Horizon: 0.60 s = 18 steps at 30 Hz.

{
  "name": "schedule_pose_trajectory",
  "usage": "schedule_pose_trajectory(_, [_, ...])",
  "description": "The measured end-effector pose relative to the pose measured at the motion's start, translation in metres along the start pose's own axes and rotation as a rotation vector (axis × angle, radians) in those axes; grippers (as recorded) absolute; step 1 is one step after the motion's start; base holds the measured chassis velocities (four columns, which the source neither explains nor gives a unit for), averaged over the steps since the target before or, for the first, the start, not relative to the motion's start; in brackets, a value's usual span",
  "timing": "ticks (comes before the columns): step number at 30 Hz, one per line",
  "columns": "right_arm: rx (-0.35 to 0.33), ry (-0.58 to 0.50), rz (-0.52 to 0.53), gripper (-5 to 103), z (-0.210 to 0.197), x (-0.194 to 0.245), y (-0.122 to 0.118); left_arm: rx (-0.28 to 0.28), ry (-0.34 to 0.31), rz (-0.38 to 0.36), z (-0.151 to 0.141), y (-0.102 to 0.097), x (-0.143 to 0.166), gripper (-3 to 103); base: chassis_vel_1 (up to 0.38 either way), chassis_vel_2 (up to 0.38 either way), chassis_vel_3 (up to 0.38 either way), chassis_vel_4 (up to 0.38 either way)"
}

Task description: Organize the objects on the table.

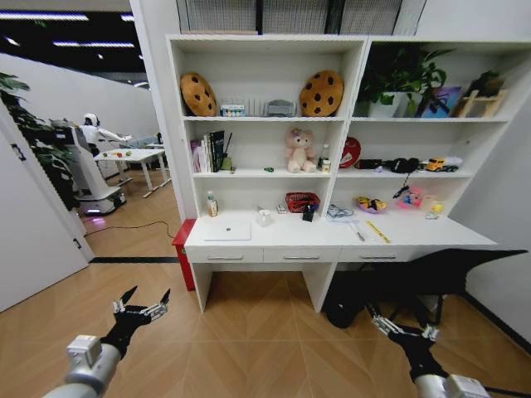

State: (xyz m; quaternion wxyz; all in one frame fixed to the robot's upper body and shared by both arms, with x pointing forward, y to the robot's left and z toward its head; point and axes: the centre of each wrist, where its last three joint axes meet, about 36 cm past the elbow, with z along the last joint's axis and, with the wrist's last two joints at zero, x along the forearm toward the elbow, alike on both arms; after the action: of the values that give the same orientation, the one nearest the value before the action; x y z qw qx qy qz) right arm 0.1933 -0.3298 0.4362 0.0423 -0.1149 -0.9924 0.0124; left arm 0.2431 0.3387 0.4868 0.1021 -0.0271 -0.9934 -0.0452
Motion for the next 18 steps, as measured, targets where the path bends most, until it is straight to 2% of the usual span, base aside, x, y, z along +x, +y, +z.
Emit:
schedule_pose_trajectory(10, [0.000, 0.000, 0.000, 100, 0.0000, -0.0002, 0.0000, 0.000, 0.000, 0.000, -0.0001, 0.0000, 0.0000, 100, -0.077, 0.068, 0.112, -0.043])
schedule_pose_trajectory(18, [0.000, 0.000, 0.000, 100, 0.0000, 0.0000, 0.0000, 0.000, 0.000, 0.000, 0.0000, 0.0000, 0.0000, 100, -0.020, 0.003, -0.005, -0.011])
